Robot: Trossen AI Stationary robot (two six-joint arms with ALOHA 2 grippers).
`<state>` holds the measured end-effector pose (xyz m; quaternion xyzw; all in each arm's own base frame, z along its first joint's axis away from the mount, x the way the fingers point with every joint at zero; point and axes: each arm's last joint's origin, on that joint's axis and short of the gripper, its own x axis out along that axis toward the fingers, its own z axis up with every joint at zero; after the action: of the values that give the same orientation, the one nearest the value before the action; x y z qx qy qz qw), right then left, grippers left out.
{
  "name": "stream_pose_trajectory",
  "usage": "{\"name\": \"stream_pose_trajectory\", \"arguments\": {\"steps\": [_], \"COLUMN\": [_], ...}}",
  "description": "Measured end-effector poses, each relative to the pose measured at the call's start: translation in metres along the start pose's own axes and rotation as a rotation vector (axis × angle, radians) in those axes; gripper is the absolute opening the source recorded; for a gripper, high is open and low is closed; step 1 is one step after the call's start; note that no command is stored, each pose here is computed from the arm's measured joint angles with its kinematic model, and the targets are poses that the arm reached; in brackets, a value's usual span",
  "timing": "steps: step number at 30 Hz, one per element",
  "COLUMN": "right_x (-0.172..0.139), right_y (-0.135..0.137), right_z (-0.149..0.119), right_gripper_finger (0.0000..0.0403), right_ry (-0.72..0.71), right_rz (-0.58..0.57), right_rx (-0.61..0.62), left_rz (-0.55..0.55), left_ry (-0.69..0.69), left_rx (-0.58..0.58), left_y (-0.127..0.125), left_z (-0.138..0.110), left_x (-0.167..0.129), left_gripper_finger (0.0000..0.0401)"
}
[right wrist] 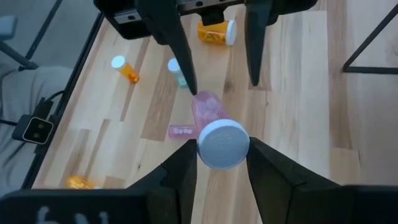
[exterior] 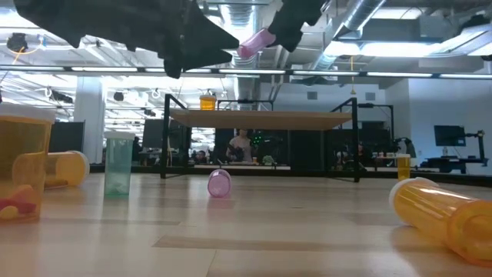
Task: Pick and place medicine bottles onto shelf by color
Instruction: Put the middle pink pill bottle on the shelf
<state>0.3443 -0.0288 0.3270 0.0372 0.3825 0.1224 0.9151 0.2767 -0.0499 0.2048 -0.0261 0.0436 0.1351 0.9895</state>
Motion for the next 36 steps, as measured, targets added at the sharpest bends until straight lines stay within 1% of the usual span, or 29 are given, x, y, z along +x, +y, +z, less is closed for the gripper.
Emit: {"name": "stream_pose_trajectory", "arguments": {"steps": [11, 22, 33, 34, 36], "right_x": [0.0, 0.0, 0.0, 0.0, 0.0], "right_y": [-0.001, -0.001, -0.001, -0.001, -0.001], "right_z": [0.004, 0.007, 0.01, 0.01, 0.009], "right_gripper_finger": [0.015, 0.015, 0.0148, 0.0148, 0.0147], "right_ry": [-0.041, -0.07, -0.105, -0.103, -0.091], "right_rz": [-0.006, -0.005, -0.005, -0.005, -0.004], "right_rx": [-0.016, -0.015, -0.028, -0.027, -0.023], "left_rz": [0.01, 0.056, 0.071, 0.071, 0.08], "left_ry": [0.003, 0.039, 0.04, 0.047, 0.097], "left_rx": [-0.005, -0.027, -0.035, -0.028, 0.03], "left_y": [0.001, 0.012, 0.015, 0.015, 0.017], "left_z": [0.0, -0.004, -0.004, -0.004, -0.008], "left_x": [0.0, 0.005, 0.006, 0.006, 0.004], "left_gripper_finger": [0.0203, 0.0203, 0.0203, 0.0203, 0.0203]}}
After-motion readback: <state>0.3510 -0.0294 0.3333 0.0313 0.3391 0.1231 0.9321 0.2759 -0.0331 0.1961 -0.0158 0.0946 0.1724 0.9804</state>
